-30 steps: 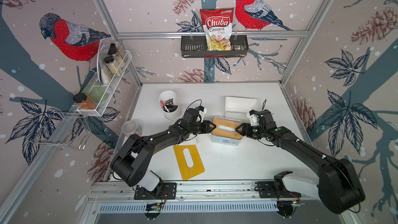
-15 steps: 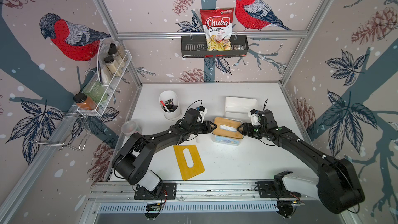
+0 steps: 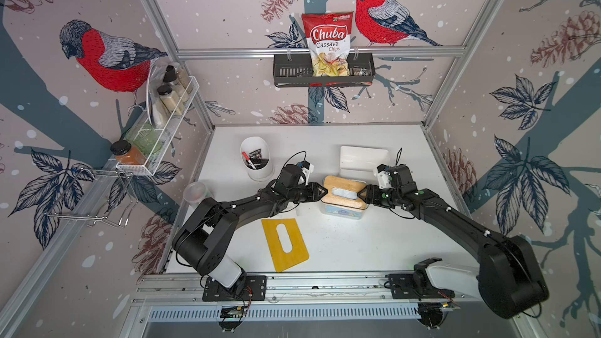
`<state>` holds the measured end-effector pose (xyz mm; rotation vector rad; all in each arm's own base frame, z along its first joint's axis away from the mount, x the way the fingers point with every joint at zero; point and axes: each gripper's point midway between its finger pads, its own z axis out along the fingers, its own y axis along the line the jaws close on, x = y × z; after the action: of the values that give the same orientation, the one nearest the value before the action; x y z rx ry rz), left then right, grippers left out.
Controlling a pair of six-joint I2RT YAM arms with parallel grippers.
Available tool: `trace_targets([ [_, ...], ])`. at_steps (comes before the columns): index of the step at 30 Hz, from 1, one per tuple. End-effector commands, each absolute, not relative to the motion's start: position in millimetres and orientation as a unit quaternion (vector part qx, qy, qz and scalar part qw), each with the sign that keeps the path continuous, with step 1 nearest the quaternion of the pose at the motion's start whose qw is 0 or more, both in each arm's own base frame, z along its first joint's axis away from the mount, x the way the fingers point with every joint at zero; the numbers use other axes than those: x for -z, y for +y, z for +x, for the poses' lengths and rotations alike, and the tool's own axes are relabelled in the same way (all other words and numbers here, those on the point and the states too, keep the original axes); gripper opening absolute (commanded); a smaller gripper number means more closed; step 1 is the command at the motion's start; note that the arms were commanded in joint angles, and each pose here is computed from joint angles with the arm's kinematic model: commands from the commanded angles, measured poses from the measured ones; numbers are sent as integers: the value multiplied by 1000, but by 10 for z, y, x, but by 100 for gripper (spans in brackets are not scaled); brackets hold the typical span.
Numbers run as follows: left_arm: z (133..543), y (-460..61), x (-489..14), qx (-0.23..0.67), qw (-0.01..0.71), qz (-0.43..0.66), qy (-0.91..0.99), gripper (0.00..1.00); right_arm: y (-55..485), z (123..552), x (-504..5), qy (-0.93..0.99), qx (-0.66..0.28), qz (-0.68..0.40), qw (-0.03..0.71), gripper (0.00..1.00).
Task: Put the tissue paper into the tissue box
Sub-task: Close the box lid on the tissue box.
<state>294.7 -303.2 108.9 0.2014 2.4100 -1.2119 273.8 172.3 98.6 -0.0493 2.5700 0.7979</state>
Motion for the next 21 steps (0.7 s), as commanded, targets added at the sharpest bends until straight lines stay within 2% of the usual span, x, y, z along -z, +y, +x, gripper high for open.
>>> trace_targets([
  [1,3004,-2989,-1135,436,223,71,869,47,1735,2770,-1020,928,-292,-30,228,61],
  [7,3179,-2926,-1257,447,245,65,858,57,1731,2774,-1028,928,-291,-34,228,61],
  [12,3262,-3022,-1306,456,248,77,851,58,1732,2778,-1042,928,-291,-37,228,61],
  [21,3347,-3098,-1315,445,277,106,845,42,1763,2771,-978,930,-296,-38,214,61],
])
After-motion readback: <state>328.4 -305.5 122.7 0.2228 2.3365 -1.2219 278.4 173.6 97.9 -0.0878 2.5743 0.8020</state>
